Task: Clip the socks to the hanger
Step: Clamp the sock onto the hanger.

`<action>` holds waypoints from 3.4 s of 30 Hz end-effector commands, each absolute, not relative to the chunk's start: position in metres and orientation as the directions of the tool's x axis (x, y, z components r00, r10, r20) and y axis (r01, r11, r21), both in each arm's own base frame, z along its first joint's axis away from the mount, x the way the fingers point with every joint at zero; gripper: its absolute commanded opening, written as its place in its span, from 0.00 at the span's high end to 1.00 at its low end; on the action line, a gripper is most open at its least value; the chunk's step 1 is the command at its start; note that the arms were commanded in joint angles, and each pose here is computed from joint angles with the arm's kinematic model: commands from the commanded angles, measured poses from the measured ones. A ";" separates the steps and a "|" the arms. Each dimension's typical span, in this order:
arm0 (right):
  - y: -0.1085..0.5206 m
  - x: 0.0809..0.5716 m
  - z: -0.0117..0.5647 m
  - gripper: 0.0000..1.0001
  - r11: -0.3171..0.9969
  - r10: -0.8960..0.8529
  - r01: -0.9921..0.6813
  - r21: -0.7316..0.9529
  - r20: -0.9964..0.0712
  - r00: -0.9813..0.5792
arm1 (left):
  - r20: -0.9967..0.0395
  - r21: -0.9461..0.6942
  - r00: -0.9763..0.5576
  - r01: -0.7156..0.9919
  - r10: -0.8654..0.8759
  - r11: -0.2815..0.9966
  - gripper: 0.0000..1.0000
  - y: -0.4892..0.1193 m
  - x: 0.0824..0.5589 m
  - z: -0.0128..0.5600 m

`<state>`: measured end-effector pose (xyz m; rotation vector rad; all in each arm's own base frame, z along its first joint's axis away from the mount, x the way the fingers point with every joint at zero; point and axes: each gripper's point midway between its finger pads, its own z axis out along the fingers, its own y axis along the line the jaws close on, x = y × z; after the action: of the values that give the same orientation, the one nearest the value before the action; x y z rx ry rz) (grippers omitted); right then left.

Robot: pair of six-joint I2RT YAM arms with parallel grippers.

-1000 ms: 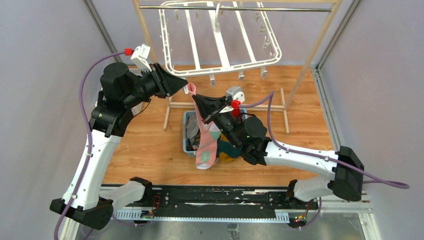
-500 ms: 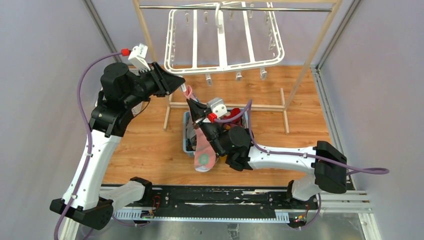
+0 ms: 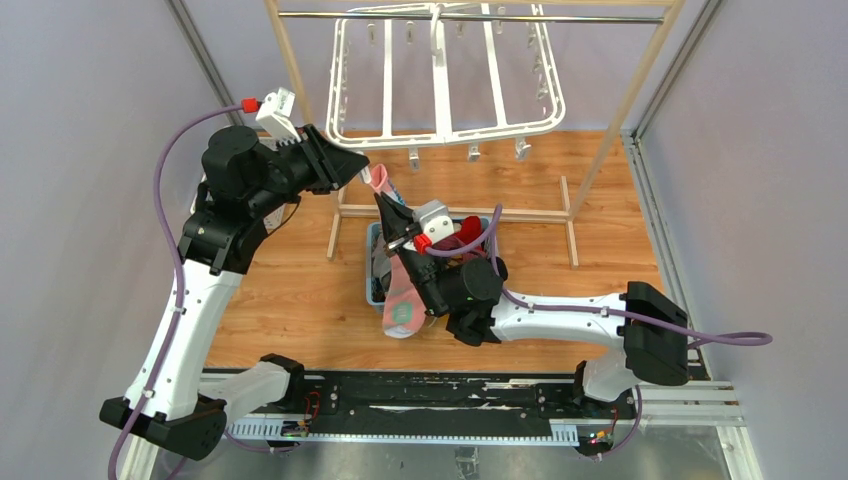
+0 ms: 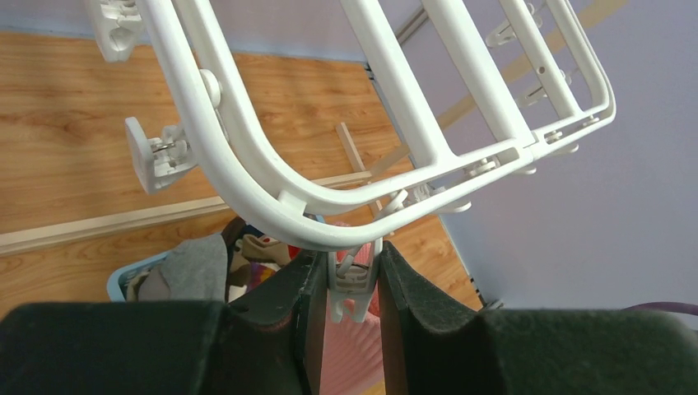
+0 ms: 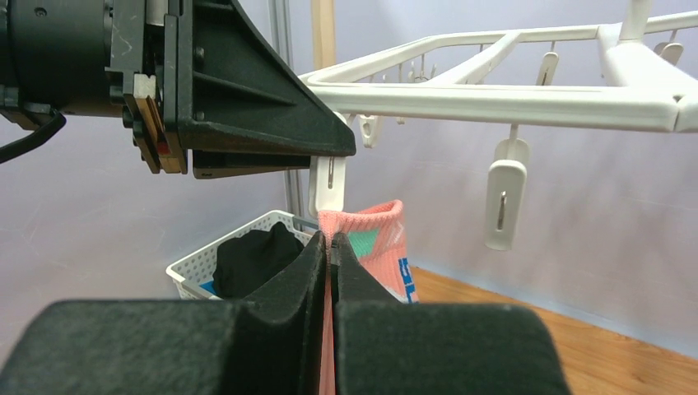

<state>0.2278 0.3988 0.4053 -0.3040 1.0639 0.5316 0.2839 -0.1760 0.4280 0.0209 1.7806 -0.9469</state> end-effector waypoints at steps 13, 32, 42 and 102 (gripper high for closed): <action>0.405 0.215 0.436 1.00 0.801 0.348 -0.597 0.050 -0.849 0.397 | -0.811 -0.575 -0.414 0.436 -0.413 0.693 1.00 -0.173 0.281 0.430; 0.422 0.213 0.435 1.00 0.776 0.331 -0.630 0.017 -0.862 0.384 | -0.813 -0.574 -0.403 0.434 -0.421 0.694 1.00 -0.170 0.278 0.436; 0.415 0.216 0.419 1.00 0.791 0.317 -0.612 0.027 -0.873 0.371 | -0.809 -0.579 -0.408 0.433 -0.423 0.691 1.00 -0.171 0.277 0.437; 0.399 0.237 0.438 1.00 0.756 0.390 -0.650 0.073 -0.848 0.359 | -0.824 -0.559 -0.387 0.433 -0.414 0.707 0.96 -0.167 0.276 0.438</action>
<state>0.2381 0.4038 0.4300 -0.3214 1.0190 0.6448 0.2808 -0.1708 0.4332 0.0055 1.7600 -0.9282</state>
